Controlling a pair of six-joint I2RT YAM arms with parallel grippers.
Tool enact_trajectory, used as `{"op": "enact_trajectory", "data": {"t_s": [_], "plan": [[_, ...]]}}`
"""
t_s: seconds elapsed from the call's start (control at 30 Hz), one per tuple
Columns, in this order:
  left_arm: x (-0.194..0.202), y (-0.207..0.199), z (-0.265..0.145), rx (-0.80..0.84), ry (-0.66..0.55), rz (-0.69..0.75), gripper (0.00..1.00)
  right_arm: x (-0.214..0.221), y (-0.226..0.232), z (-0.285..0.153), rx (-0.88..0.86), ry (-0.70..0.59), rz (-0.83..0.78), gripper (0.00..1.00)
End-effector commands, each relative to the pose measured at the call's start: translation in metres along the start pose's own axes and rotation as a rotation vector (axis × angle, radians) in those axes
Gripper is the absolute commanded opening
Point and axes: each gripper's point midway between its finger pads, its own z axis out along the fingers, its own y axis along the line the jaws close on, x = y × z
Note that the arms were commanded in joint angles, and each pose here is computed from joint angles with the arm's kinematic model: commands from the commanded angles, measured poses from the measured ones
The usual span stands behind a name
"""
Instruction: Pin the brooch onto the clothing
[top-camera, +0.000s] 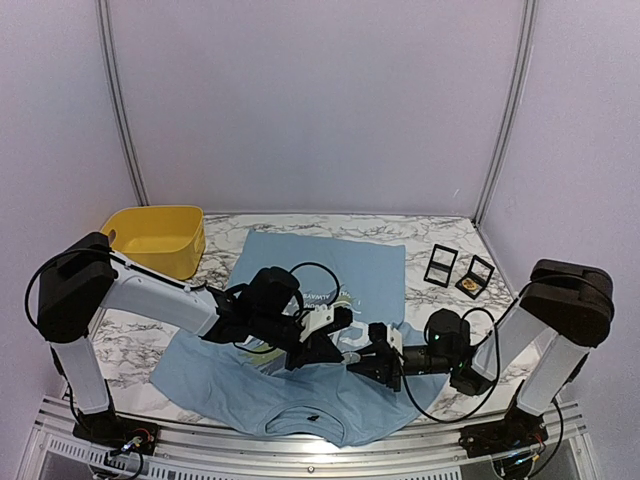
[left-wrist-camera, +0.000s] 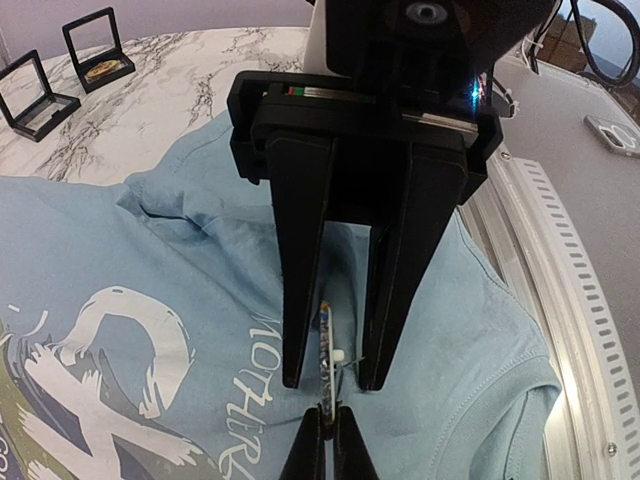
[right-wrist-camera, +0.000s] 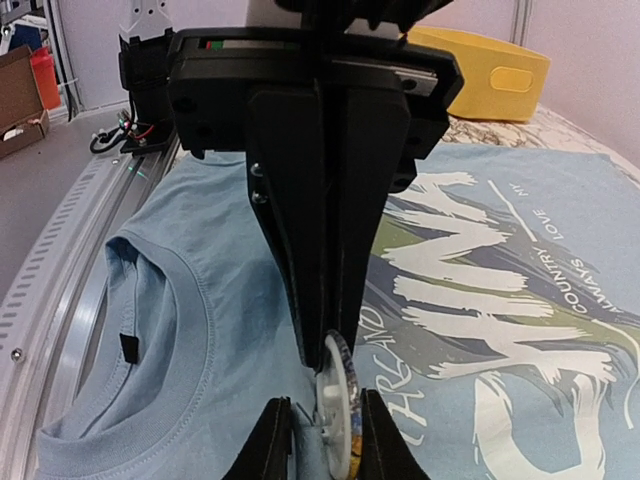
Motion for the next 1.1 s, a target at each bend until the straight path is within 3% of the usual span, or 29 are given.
{"op": "enact_trajectory", "data": {"t_s": [0.0, 0.07, 0.17, 0.33, 0.57, 0.87, 1.07], "plan": [[-0.016, 0.001, -0.004, 0.003, -0.040, 0.019, 0.00, -0.017, 0.001, 0.004, -0.022, -0.055, -0.011, 0.14], [-0.016, 0.001, -0.005, 0.002, -0.042, 0.024, 0.00, -0.015, 0.001, 0.005, -0.022, -0.041, -0.016, 0.06], [-0.017, 0.001, -0.005, 0.001, -0.043, 0.031, 0.00, -0.014, 0.000, 0.005, -0.020, -0.037, -0.006, 0.04], [-0.019, 0.002, -0.005, -0.017, -0.042, 0.048, 0.00, -0.019, -0.013, 0.013, 0.017, -0.029, 0.056, 0.04], [-0.024, 0.000, -0.003, -0.011, -0.049, 0.053, 0.00, -0.011, -0.029, 0.018, 0.091, 0.032, 0.067, 0.14], [-0.022, -0.003, -0.004, -0.010, -0.045, 0.055, 0.00, -0.006, -0.029, 0.008, 0.127, 0.034, 0.068, 0.02], [-0.020, -0.007, -0.006, 0.002, -0.046, 0.073, 0.00, -0.013, -0.016, 0.000, 0.023, -0.014, 0.086, 0.00]]}}
